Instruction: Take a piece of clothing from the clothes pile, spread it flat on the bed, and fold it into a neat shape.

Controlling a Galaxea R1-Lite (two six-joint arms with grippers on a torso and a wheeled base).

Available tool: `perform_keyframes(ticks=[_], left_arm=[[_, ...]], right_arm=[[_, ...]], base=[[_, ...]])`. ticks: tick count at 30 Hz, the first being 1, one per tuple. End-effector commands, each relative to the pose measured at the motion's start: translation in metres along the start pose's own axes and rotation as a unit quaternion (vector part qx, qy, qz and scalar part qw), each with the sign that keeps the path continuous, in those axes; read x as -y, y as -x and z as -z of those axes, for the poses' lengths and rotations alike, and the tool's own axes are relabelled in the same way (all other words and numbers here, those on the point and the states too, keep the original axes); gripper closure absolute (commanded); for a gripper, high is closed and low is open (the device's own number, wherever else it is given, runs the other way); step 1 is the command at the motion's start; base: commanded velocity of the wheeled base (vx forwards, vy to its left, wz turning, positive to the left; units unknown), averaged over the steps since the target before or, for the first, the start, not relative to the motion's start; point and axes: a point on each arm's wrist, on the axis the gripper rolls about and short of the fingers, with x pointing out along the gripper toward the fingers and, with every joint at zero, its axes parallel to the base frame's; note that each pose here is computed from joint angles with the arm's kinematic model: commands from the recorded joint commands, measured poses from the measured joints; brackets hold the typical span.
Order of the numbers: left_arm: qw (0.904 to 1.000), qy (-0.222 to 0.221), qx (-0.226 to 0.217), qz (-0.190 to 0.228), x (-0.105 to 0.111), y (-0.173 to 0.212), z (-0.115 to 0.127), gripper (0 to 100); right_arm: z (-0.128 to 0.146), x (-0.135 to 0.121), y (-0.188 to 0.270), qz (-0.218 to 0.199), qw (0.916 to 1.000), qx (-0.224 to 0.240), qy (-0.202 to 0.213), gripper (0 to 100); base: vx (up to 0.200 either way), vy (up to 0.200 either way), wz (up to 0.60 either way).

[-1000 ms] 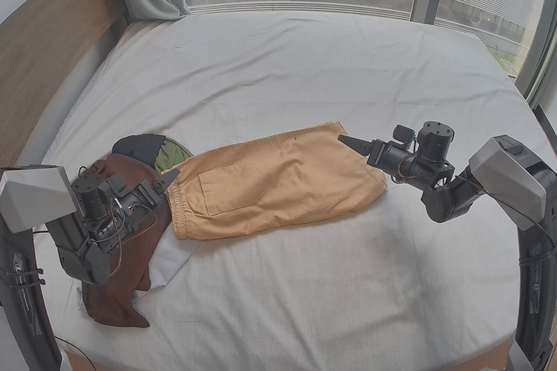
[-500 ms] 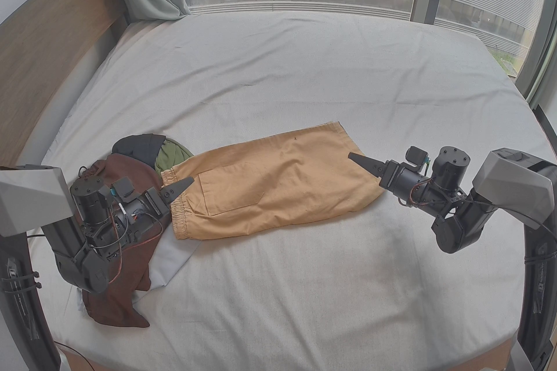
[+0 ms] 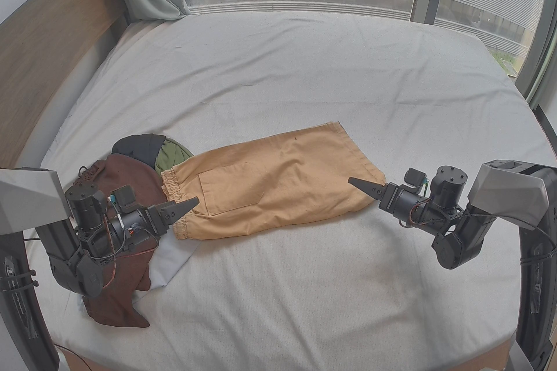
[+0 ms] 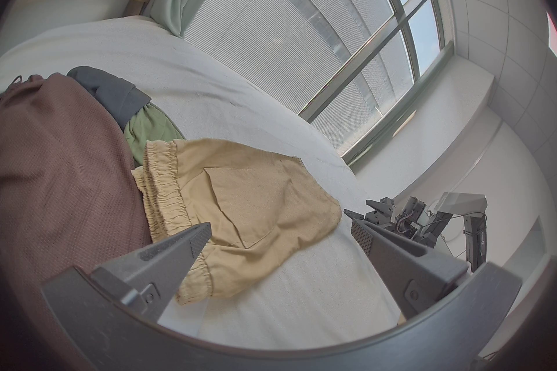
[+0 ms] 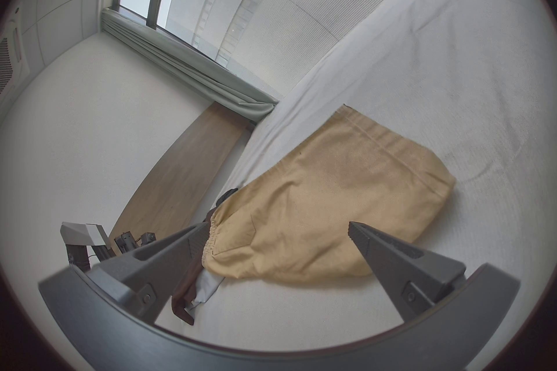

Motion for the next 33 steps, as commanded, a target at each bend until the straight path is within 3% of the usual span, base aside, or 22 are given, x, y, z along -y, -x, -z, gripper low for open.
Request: perform_keyframes(ticks=[1,12,23,29,33], left_arm=[[1.0000,-0.001,-0.001,-0.004,-0.004,0.003,0.000,0],[1.0000,-0.002,-0.002,-0.006,-0.005,0.003,0.001,0],[1.0000,-0.001,-0.001,-0.007,-0.006,0.002,0.001,0],[1.0000,0.000,0.001,-0.007,-0.006,0.002,0.000,0],[1.0000,0.000,0.000,-0.006,-0.006,0.001,0.000,0]], right_arm=[[0.008,0.007,-0.001,0.008,0.9999,-0.010,-0.008,0],[0.027,0.021,0.002,0.044,0.9971,-0.057,-0.026,0],[0.041,0.029,-0.011,0.047,0.9955,-0.074,-0.034,0],[0.047,0.033,-0.033,0.058,0.9966,-0.048,-0.031,0],[0.055,0.030,-0.047,0.059,0.9958,-0.037,-0.059,0]], base=[[0.000,0.000,0.00],[0.000,0.000,0.00],[0.000,0.000,0.00],[0.000,0.000,0.00],[0.000,0.000,0.00]])
